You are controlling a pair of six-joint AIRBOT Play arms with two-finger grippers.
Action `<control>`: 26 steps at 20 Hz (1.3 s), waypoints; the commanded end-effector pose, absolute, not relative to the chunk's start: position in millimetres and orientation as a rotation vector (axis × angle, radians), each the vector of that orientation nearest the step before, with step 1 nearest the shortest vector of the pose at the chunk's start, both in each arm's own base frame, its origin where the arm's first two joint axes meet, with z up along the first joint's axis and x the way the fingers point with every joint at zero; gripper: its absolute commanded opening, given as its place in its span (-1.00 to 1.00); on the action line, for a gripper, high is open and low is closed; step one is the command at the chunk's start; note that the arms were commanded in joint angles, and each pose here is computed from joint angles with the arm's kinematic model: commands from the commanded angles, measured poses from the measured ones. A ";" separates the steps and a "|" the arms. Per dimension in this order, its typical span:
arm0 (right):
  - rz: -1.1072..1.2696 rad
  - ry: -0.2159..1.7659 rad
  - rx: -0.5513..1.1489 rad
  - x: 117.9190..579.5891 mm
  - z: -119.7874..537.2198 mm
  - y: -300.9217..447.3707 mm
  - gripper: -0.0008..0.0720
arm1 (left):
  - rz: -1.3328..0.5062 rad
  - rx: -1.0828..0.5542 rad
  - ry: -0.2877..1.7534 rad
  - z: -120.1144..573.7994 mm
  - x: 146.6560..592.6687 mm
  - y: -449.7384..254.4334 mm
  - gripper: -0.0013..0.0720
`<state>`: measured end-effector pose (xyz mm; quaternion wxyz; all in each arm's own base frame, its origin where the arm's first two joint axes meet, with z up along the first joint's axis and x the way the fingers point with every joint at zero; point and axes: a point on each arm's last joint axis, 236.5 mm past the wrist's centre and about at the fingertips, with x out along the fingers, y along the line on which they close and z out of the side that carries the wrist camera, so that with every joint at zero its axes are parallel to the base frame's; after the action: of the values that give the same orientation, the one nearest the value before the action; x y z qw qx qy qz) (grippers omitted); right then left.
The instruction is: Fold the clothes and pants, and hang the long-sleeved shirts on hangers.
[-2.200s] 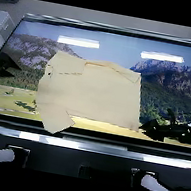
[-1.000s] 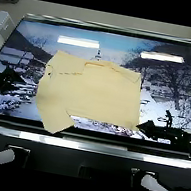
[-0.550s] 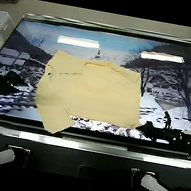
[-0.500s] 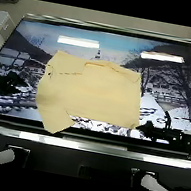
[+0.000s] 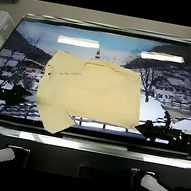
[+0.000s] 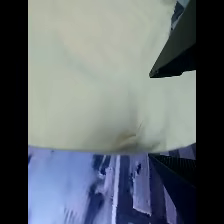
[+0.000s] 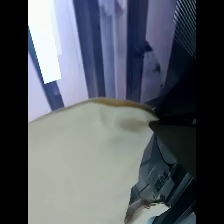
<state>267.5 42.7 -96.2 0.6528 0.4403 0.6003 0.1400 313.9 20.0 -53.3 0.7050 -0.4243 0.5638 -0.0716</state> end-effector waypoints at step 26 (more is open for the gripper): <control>0.424 1.212 0.763 323.1 -41.6 92.2 -0.92 | -0.430 -0.984 1.190 -32.5 369.0 -48.0 -0.92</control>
<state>292.2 67.6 -63.1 0.6929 0.3972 0.5748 0.1784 347.8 -37.3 -67.4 0.6847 -0.4457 0.5533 -0.1628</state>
